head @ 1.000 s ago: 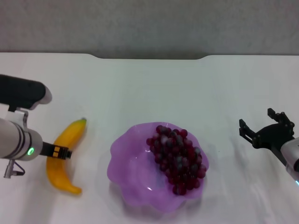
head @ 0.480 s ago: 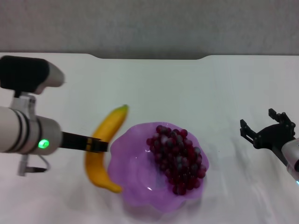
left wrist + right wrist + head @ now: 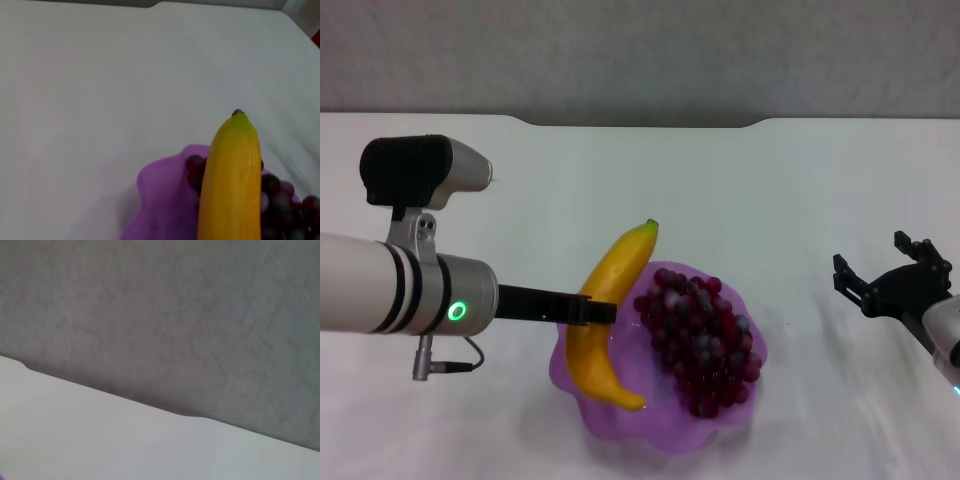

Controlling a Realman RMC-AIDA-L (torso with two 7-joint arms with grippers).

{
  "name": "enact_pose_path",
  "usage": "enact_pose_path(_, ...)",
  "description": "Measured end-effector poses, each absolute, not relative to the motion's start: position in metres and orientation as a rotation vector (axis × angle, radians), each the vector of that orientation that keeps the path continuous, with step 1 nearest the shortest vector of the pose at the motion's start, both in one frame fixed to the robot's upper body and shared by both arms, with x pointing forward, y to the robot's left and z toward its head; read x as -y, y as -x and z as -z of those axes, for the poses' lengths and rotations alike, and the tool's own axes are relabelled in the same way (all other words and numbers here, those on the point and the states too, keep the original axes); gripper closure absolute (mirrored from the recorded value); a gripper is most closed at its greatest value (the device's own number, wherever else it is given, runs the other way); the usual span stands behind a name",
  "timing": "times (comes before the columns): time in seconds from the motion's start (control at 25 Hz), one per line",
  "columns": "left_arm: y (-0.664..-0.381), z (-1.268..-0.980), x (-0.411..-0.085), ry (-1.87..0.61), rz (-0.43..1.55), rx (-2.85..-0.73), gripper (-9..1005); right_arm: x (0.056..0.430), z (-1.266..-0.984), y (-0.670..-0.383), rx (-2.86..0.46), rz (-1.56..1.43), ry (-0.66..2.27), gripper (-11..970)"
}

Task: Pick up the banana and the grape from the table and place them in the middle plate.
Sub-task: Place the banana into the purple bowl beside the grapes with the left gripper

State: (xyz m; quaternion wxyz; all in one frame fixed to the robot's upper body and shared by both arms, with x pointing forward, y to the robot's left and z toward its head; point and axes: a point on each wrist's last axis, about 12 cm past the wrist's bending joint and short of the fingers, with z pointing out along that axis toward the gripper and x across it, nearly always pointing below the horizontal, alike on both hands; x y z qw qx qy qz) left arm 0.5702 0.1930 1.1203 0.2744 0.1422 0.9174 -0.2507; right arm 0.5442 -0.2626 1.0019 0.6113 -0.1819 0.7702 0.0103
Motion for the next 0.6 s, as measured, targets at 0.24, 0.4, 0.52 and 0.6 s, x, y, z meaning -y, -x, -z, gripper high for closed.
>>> enact_pose_path(0.24, -0.581, -1.107, -0.194, -0.312, 0.764, -2.468, 493, 0.262, -1.002, -0.545, -1.778, -0.025, 0.422, 78)
enact_pose_path(0.4, -0.584, -1.098, -0.202, -0.251, 0.759, -2.453, 492, 0.262, -1.002, -0.545, -1.777, -0.026, 0.422, 78)
enact_pose_path(0.52, -0.583, -1.090, -0.202, -0.215, 0.743, -2.446, 491, 0.262, -1.002, -0.545, -1.776, -0.026, 0.421, 78)
enact_pose_path(0.6, -0.581, -1.086, -0.198, -0.222, 0.742, -2.451, 491, 0.262, -1.002, -0.545, -1.776, -0.026, 0.421, 78)
